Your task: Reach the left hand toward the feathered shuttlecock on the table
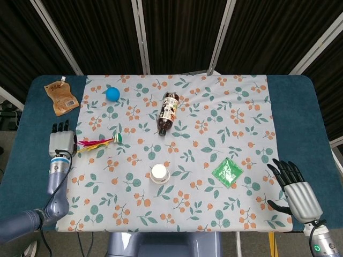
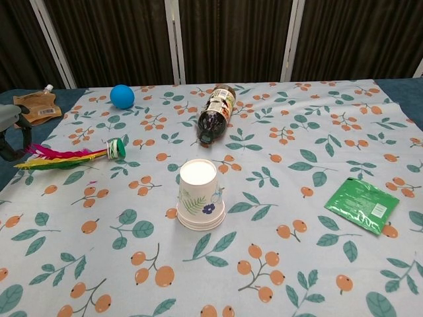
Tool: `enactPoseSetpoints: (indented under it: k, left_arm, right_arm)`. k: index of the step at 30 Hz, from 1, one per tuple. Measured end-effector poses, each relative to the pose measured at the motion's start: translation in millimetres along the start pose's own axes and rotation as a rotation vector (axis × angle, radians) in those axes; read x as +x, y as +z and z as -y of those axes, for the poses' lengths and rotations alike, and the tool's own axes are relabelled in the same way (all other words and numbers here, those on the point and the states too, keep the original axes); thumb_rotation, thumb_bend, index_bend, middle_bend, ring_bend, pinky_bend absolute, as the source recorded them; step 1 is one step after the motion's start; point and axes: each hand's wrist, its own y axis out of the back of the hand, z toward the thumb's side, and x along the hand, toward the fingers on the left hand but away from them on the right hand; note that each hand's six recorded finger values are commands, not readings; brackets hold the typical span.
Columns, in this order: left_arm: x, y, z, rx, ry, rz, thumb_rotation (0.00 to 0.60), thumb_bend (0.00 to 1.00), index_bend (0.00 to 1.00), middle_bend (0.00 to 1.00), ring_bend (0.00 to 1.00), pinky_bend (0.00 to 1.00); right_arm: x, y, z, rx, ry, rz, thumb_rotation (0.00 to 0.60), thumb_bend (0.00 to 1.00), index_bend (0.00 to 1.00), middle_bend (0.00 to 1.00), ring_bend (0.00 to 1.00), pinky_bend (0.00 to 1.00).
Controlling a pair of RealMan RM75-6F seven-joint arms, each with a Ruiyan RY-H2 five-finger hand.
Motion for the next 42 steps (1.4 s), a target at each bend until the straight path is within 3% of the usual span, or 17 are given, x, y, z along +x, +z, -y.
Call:
enactPoseSetpoints:
  k: [13,31,42]
  left_arm:
    - [0,1,6,0.023,-0.006,0.0,0.6,0.45,0.49,0.0,0.0,0.0]
    - [0,11,8,0.013,0.006,0.021,0.6,0.5,0.57,0.0,0.0,0.0]
    - [-4,11,-6,0.004,0.038,0.042,0.6,0.5,0.59,0.0,0.0,0.0]
  right_arm:
    - [0,0,0,0.001,-0.001,0.001,0.6,0.05,0.08,0.0,0.0,0.0]
    - [0,0,0,-0.001,-0.002,0.002,0.6,0.05,0.08,0.0,0.0,0.0]
    - [0,0,0,0.001,-0.004,0.004,0.6,0.05,0.08,0.0,0.0,0.0]
